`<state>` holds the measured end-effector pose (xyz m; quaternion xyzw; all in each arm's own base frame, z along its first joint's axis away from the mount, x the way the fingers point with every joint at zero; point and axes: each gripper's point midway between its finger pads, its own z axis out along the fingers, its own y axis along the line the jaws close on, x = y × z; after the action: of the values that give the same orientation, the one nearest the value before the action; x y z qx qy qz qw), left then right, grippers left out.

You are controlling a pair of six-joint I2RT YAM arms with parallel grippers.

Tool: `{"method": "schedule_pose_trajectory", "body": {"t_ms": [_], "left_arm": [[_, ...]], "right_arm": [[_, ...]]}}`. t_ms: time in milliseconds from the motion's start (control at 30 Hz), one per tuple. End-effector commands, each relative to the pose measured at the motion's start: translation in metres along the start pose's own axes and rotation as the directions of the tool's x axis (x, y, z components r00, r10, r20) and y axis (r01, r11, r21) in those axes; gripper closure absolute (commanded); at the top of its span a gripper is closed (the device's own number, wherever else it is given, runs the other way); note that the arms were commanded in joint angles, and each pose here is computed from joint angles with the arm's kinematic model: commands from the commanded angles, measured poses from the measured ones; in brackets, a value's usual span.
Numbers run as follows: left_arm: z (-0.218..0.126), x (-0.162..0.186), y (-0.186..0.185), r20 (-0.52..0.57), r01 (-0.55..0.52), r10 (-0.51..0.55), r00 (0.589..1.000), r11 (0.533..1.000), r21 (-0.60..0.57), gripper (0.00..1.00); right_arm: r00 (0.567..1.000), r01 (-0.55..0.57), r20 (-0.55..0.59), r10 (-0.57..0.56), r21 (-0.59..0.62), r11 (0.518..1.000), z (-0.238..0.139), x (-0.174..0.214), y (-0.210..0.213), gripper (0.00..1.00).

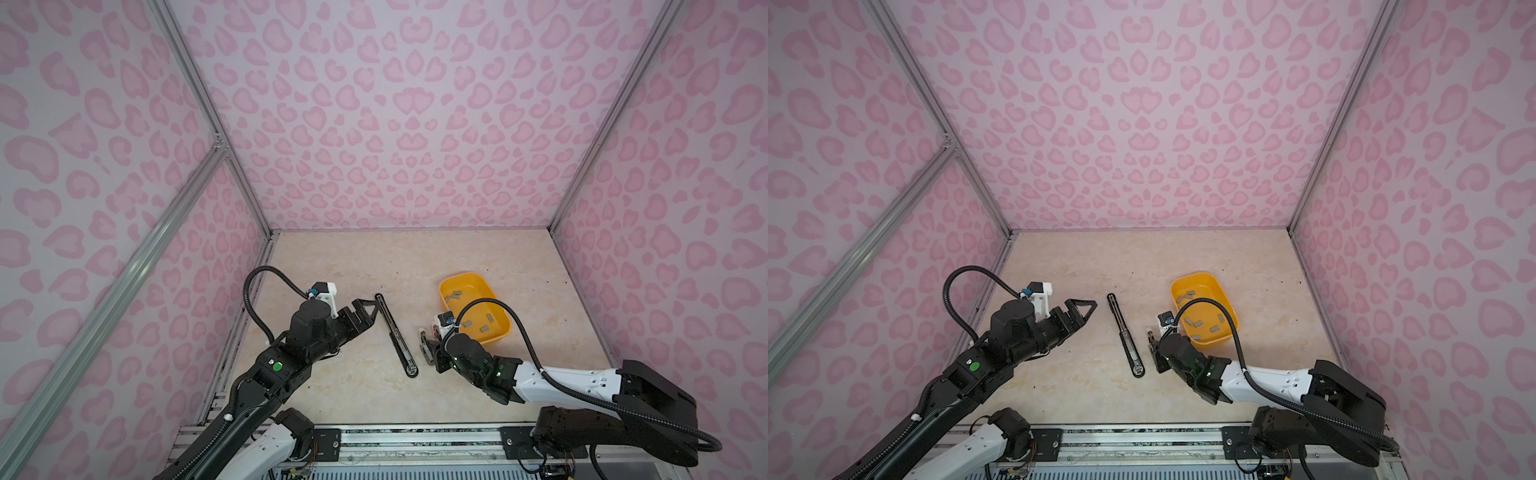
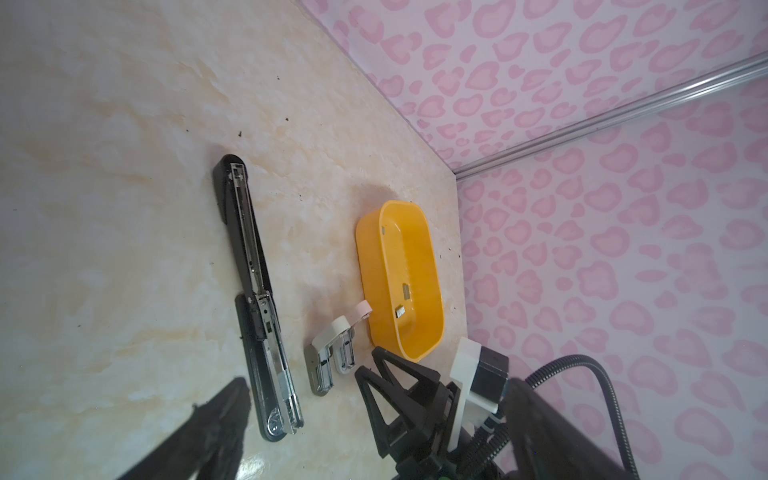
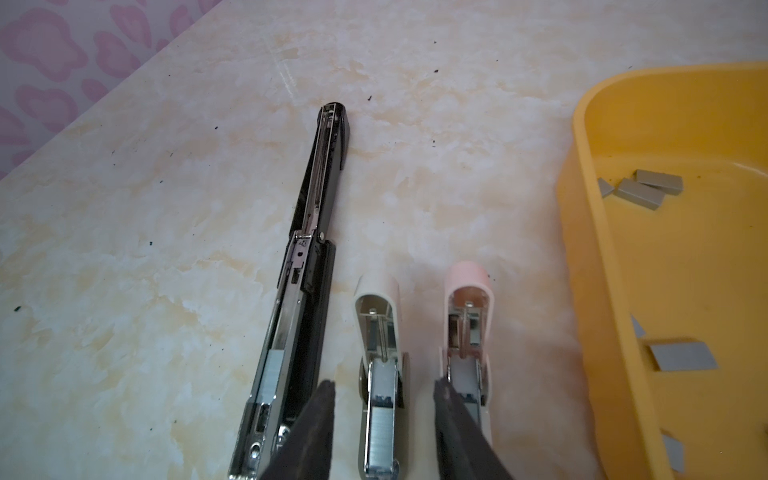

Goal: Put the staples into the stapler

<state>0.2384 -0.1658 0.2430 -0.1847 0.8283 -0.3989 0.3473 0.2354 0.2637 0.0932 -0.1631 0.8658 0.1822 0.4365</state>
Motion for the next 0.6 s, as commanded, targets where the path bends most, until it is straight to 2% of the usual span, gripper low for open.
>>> {"method": "schedule_pose_trajectory", "body": {"t_ms": [0,133,300,500,567], "left_arm": [[-0.005,-0.005,0.026,0.065,0.084,-0.078,0.995,0.991,-0.107,0.03],[0.001,-0.007,0.026,0.090,0.093,-0.083,0.992,0.989,-0.114,0.04],[0.020,-0.007,0.019,0.033,-0.008,0.013,0.999,0.988,-0.152,0.04],[0.049,0.007,0.065,-0.009,-0.148,0.151,0.988,0.952,-0.267,0.04],[0.053,0.010,0.073,0.019,-0.174,0.183,0.983,0.956,-0.235,0.04]], "right_arm": [[1.000,-0.008,0.024,0.008,0.000,1.000,0.001,-0.009,0.004,0.60],[0.999,0.014,0.030,-0.014,0.000,1.000,-0.002,-0.013,0.009,0.60],[0.999,0.024,0.044,-0.022,-0.045,0.999,-0.004,-0.018,0.021,0.59],[0.994,0.101,0.060,-0.095,-0.106,0.989,-0.011,-0.017,0.055,0.58],[0.993,0.109,0.061,-0.102,-0.138,0.984,-0.012,-0.012,0.063,0.54]]}}
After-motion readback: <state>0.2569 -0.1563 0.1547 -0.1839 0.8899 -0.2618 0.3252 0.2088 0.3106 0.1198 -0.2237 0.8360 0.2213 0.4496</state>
